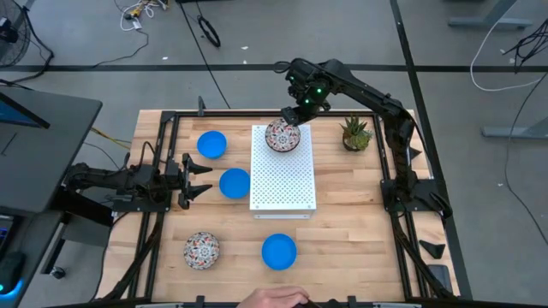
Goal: Pick & Place Mini bowls
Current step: Put the bottom blue bowl on the shelf
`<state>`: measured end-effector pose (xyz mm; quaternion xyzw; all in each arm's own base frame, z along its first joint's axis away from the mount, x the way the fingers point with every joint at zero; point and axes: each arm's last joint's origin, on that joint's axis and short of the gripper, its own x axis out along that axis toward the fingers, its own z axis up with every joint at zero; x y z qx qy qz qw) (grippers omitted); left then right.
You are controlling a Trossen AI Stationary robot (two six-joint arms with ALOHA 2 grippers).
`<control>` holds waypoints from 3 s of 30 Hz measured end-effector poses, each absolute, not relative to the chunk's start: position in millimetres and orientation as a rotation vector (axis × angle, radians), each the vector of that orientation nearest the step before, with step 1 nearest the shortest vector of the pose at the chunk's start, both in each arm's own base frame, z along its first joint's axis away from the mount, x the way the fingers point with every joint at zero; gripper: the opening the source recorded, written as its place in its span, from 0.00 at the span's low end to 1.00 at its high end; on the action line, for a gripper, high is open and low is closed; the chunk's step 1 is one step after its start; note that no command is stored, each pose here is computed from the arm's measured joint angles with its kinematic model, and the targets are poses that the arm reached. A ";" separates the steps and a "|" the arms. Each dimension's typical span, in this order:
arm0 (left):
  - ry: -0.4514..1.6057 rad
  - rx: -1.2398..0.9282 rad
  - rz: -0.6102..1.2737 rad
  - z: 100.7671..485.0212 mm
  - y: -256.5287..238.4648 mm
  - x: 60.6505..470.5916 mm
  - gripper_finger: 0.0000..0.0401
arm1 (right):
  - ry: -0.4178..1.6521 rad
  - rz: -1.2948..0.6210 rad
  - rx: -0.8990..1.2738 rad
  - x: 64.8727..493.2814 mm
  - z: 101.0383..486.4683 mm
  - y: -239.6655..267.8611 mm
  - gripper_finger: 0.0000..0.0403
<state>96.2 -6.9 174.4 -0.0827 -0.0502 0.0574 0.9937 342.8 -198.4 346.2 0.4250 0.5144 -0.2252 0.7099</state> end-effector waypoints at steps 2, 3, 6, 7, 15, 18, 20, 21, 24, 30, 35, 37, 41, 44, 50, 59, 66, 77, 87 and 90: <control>-0.101 -0.166 0.115 174.4 -6.9 96.2 0.72 | 1.139 -0.499 0.942 343.0 346.3 -198.5 0.26; -0.100 -0.166 0.115 174.3 -6.9 96.2 0.72 | 1.139 -0.499 0.942 343.0 346.3 -198.6 0.26; -0.100 -0.166 0.115 174.4 -6.9 96.2 0.72 | 1.125 -0.493 0.932 343.7 347.4 -199.1 0.26; -0.100 -0.166 0.115 174.3 -6.9 96.2 0.72 | 1.115 -0.488 0.924 343.6 348.7 -199.1 0.26; -0.100 -0.166 0.115 174.3 -6.9 96.2 0.72 | 1.047 -0.428 0.825 331.4 373.8 -189.9 0.25; -0.100 -0.166 0.115 174.3 -6.9 96.2 0.72 | 1.070 -0.415 0.794 327.3 379.7 -180.1 0.25; -0.100 -0.166 0.115 174.3 -6.9 96.2 0.72 | 1.085 -0.420 0.751 324.2 383.9 -173.8 0.25; -0.100 -0.166 0.115 174.3 -6.9 96.2 0.72 | 1.094 -0.423 0.733 323.6 384.9 -170.8 0.25; -0.100 -0.166 0.115 174.3 -6.9 96.2 0.72 | 1.115 -0.431 0.680 320.6 389.8 -161.0 0.25; -0.100 -0.165 0.115 174.3 -6.9 96.2 0.72 | 1.147 -0.378 0.632 317.9 398.3 -136.8 0.25; -0.100 -0.165 0.115 174.3 -6.9 96.2 0.72 | 1.161 -0.343 0.612 317.2 403.9 -118.0 0.25; -0.101 -0.166 0.115 174.4 -6.9 96.2 0.72 | 1.158 -0.328 0.604 317.3 406.7 -109.5 0.25; -0.100 -0.166 0.115 174.3 -6.9 96.2 0.72 | 1.156 -0.284 0.581 318.2 411.8 -89.9 0.25; -0.100 -0.166 0.115 174.3 -6.9 96.2 0.72 | 1.156 -0.264 0.579 319.0 414.7 -75.6 0.25; -0.100 -0.165 0.115 174.3 -6.9 96.2 0.72 | 1.176 -0.188 0.540 323.5 415.9 -45.4 0.25; -0.100 -0.165 0.115 174.3 -6.9 96.2 0.72 | 1.210 -0.013 0.389 326.7 415.8 4.1 0.25; -0.100 -0.165 0.115 174.4 -6.9 96.2 0.72 | 1.226 0.116 0.277 324.2 415.8 41.3 0.25; -0.101 -0.165 0.115 174.4 -6.9 96.2 0.72 | 1.188 0.426 -0.056 314.0 415.9 96.3 0.25; -0.100 -0.165 0.115 174.4 -6.9 96.2 0.72 | 1.081 0.654 -0.295 303.5 418.0 137.1 0.25; -0.100 -0.165 0.115 174.3 -6.9 96.2 0.72 | 1.061 0.711 -0.357 299.1 418.0 146.5 0.25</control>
